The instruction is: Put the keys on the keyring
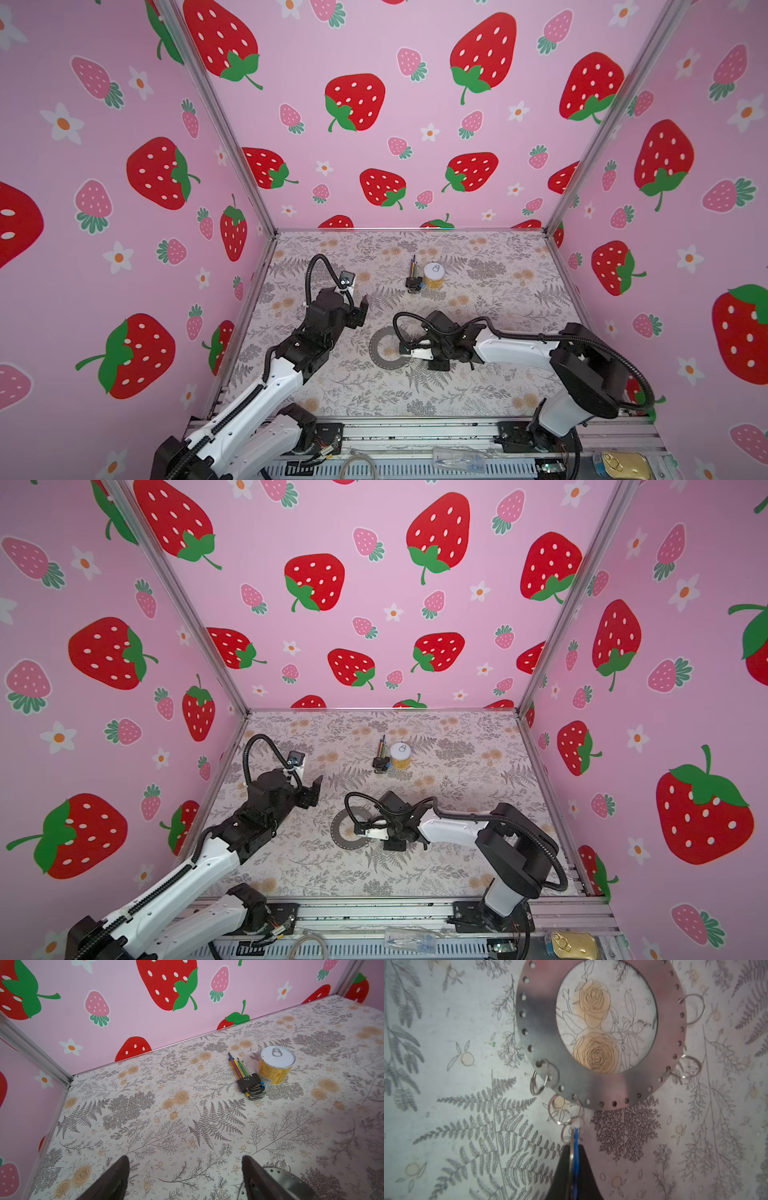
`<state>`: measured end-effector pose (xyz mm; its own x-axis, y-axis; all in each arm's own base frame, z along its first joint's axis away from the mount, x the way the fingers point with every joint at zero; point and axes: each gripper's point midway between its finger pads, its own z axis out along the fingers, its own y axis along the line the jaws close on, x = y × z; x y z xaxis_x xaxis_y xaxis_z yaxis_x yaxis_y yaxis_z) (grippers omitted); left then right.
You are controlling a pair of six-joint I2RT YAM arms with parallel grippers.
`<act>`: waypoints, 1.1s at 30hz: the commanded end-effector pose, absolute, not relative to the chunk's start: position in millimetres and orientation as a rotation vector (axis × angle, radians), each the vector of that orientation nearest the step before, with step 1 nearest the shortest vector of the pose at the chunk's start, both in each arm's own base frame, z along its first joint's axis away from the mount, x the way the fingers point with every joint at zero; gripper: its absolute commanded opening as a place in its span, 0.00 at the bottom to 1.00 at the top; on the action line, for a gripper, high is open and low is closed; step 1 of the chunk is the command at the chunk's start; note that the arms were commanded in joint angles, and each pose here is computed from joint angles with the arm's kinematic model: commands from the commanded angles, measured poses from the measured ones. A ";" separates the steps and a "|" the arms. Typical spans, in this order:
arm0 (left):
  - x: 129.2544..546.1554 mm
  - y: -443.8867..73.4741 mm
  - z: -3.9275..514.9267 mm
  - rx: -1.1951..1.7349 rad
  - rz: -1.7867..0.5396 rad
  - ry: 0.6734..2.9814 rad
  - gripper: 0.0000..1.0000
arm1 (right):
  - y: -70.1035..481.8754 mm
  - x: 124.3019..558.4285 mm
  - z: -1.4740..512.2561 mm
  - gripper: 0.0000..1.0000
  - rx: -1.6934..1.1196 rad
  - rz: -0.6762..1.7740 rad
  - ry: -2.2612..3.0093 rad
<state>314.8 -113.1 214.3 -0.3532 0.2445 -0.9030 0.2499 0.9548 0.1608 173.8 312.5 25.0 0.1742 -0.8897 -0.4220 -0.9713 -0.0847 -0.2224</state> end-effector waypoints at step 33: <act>317.8 -122.4 229.9 0.356 -0.073 1.903 0.86 | 284.7 182.0 18.5 0.23 -1.882 0.244 1.915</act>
<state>313.6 -120.5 212.7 -0.3534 0.2423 -0.9035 0.2874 0.9473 0.1416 184.6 282.7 21.3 0.0336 -0.9087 -0.4162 -0.9763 0.0593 -0.2084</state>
